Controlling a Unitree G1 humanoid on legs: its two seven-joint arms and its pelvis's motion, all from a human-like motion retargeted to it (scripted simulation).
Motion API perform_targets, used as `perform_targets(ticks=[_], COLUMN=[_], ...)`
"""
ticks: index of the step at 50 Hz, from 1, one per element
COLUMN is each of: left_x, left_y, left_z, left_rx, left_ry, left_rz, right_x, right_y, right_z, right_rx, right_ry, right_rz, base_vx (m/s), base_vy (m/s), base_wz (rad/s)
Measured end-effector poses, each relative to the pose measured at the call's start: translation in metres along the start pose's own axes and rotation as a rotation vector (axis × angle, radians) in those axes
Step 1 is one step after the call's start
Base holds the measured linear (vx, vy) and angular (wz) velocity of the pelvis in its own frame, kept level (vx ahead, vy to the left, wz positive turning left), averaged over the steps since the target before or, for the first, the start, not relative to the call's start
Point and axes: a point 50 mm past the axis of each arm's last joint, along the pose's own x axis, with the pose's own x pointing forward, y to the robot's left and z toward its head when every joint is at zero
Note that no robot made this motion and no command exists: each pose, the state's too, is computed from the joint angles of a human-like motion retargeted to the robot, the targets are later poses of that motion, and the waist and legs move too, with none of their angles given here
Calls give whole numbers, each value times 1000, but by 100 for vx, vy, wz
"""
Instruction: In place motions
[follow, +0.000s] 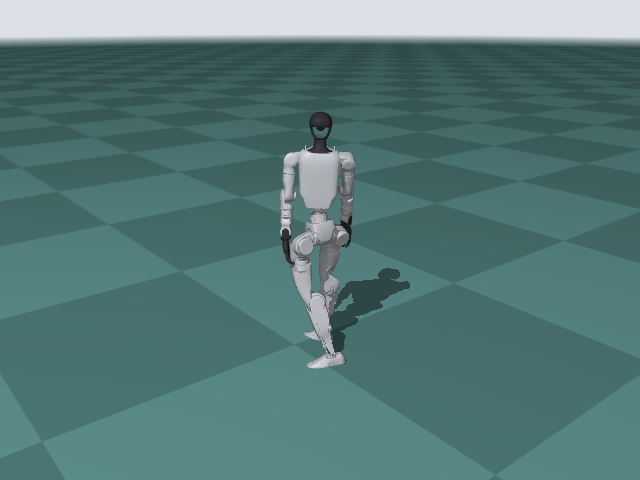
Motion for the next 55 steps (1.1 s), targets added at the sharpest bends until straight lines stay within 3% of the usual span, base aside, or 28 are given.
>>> perform_targets(ticks=[11, 20, 35, 42, 55], left_x=[1, 0, -4, -6, -9], left_y=[-2, 0, 22, 39, 49], left_z=[-4, 25, 34, 22, 15], left_rx=[65, -79, -88, -129, -185], left_ry=[1, -96, -142, -101, -78], left_rz=[-9, 6, 45, 94, 118], right_x=[1, -1, -13, -15, -9], right_y=[14, 20, 64, 81, 71], right_z=[-6, -51, -126, -134, -117], right_rx=[9, 133, 573, 629, 614], right_ry=[27, 144, 320, 337, 234], right_rz=[36, 18, 7, 19, 2], base_vx=[2, 5, 18, 26, 22], base_vy=[1, -9, -10, -4, 7], base_wz=[10, 103, 154, 140, 96])
